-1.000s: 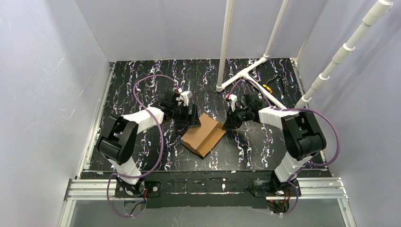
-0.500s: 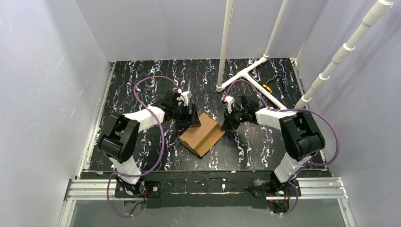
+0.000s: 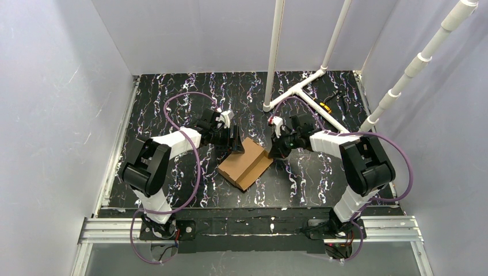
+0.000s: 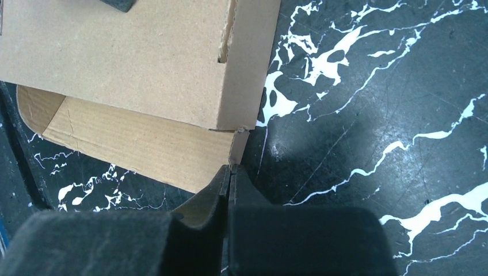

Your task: Fold the paper box

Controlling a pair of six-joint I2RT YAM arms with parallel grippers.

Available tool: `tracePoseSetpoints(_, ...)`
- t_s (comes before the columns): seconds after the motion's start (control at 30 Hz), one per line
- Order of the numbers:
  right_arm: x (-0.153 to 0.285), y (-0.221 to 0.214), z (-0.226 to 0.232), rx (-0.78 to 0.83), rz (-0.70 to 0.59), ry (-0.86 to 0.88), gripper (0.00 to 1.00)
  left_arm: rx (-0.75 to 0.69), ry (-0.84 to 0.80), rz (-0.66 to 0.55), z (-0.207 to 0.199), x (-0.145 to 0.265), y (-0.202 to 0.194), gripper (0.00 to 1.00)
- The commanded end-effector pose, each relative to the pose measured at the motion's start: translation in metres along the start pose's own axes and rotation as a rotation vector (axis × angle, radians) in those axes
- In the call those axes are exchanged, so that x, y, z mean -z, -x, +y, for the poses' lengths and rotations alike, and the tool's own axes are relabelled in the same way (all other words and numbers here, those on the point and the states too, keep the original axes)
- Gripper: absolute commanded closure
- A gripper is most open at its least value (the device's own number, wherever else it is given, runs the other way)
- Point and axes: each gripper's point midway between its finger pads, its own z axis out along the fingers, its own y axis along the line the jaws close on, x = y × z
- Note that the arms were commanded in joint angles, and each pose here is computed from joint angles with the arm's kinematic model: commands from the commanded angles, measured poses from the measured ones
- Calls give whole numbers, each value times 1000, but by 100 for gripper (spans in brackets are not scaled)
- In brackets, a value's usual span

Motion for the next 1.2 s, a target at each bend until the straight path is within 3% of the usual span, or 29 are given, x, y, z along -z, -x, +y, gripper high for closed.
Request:
tracePoseSetpoints(0.0,-1,20,10,72,-20,10,98,-5,14,28,3,-3,-3,34)
tracePoseSetpoints(1.17,-8,8,20,141,61,4,99,33,61,83,13,-9,-12,41)
